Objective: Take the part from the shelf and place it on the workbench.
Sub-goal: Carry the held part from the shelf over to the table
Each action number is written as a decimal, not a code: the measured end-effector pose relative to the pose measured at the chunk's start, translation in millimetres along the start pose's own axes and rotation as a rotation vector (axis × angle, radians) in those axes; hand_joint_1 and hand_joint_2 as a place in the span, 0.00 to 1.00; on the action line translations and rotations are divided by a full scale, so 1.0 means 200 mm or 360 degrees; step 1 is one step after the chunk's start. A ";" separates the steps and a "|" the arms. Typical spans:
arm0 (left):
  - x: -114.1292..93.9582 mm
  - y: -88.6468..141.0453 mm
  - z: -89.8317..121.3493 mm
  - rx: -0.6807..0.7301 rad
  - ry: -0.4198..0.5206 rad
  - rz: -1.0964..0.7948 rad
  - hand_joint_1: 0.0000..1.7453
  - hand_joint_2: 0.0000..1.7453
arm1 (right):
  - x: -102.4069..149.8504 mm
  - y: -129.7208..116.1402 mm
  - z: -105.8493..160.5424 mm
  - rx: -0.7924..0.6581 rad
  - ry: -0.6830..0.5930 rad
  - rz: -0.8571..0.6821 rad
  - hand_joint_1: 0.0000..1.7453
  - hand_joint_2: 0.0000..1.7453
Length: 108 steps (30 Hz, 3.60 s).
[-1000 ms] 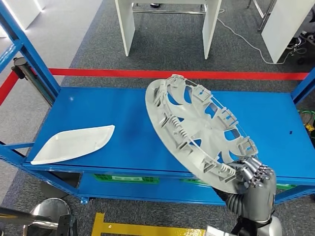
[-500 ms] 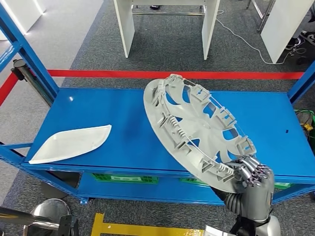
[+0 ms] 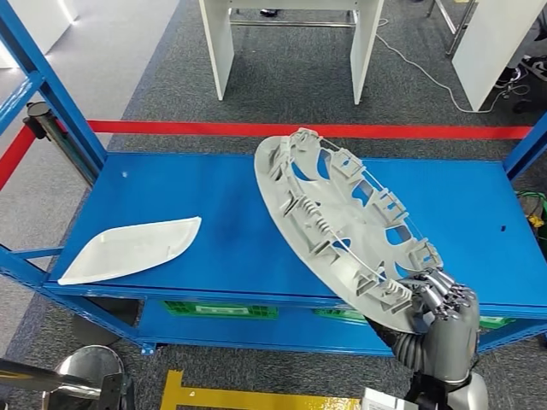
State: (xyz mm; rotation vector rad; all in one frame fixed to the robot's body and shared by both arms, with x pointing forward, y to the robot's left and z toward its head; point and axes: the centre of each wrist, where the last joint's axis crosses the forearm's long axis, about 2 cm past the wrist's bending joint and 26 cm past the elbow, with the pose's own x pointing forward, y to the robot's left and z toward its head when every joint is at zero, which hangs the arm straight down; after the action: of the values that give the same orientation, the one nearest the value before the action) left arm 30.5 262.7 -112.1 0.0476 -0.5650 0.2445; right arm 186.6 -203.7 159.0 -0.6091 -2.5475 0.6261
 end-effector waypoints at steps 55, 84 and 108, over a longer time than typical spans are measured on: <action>0.01 -0.01 0.00 -0.0031 0.0008 -0.0007 0.00 0.00 | -0.01 -0.02 0.03 0.0086 0.0001 0.0057 1.00 1.00; 0.03 -0.02 -0.01 -0.0020 0.0008 -0.0011 0.00 0.00 | -0.02 -0.03 0.03 0.0109 0.0020 0.0056 1.00 1.00; 0.06 -0.04 -0.03 -0.0054 0.0017 -0.0109 0.00 0.00 | 0.05 -0.08 0.08 0.0111 0.0067 0.0117 1.00 1.00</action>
State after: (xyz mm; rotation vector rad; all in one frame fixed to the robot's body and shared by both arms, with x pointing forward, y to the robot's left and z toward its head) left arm 44.6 257.5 -110.3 0.0327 -0.5559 0.1684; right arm 166.5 -216.6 157.7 -0.6868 -2.4627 0.7166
